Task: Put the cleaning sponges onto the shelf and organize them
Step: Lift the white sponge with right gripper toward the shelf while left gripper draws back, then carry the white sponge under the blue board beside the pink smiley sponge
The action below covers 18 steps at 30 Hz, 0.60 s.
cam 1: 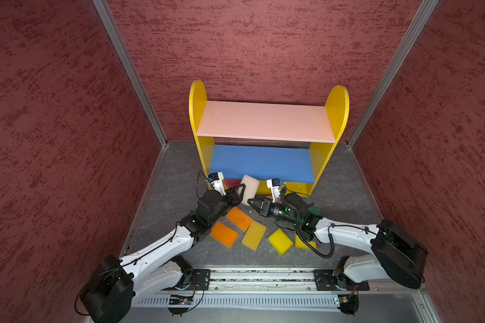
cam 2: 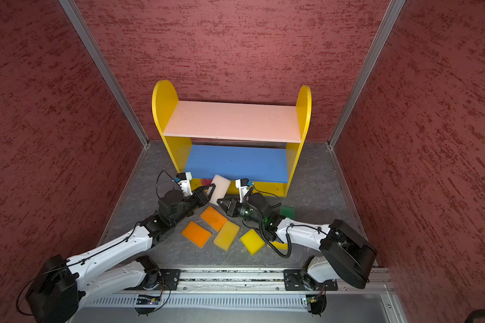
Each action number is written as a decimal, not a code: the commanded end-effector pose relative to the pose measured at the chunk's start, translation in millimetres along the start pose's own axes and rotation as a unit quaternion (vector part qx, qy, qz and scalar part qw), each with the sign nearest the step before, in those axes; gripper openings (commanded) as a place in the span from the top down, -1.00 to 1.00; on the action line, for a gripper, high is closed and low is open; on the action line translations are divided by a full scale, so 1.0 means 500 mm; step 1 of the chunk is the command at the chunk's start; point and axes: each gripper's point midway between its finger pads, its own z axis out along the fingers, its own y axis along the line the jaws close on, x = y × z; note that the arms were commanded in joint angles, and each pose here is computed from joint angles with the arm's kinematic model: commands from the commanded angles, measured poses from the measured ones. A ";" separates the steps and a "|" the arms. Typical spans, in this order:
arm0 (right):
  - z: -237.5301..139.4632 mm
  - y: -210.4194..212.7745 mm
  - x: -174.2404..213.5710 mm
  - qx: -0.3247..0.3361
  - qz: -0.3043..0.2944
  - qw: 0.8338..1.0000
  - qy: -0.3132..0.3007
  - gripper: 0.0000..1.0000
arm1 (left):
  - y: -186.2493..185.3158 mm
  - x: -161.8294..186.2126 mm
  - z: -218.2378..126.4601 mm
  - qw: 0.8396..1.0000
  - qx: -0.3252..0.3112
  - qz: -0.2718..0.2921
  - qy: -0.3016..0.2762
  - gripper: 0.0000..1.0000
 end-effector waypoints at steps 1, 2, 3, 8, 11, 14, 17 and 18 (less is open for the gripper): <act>-0.017 -0.025 -0.012 0.055 -0.010 0.998 -0.003 0.76 | 0.017 -0.008 -0.020 0.999 -0.038 0.039 -0.002 -0.05; -0.019 -0.040 -0.008 0.081 -0.014 0.997 0.009 0.77 | 0.027 -0.010 -0.029 0.998 -0.050 0.046 -0.005 -0.14; -0.021 -0.053 -0.003 0.102 -0.020 0.994 0.021 0.79 | 0.035 -0.013 -0.038 0.997 -0.061 0.051 -0.007 -0.19; -0.020 -0.113 0.020 0.189 -0.041 0.978 0.075 0.86 | 0.079 -0.038 -0.093 0.990 -0.116 0.065 -0.038 -0.35; -0.012 -0.150 0.030 0.236 -0.058 0.965 0.100 0.85 | 0.092 -0.053 -0.121 0.988 -0.130 0.065 -0.060 -0.41; 0.006 -0.190 0.038 0.280 -0.076 0.948 0.129 0.85 | 0.096 -0.061 -0.137 0.986 -0.137 0.070 -0.068 -0.45; 0.024 -0.212 0.044 0.298 -0.084 0.940 0.145 0.86 | 0.100 -0.063 -0.143 0.985 -0.145 0.073 -0.066 -0.48; 0.030 -0.218 0.045 0.300 -0.084 0.939 0.147 0.86 | 0.100 -0.062 -0.143 0.985 -0.146 0.074 -0.064 -0.49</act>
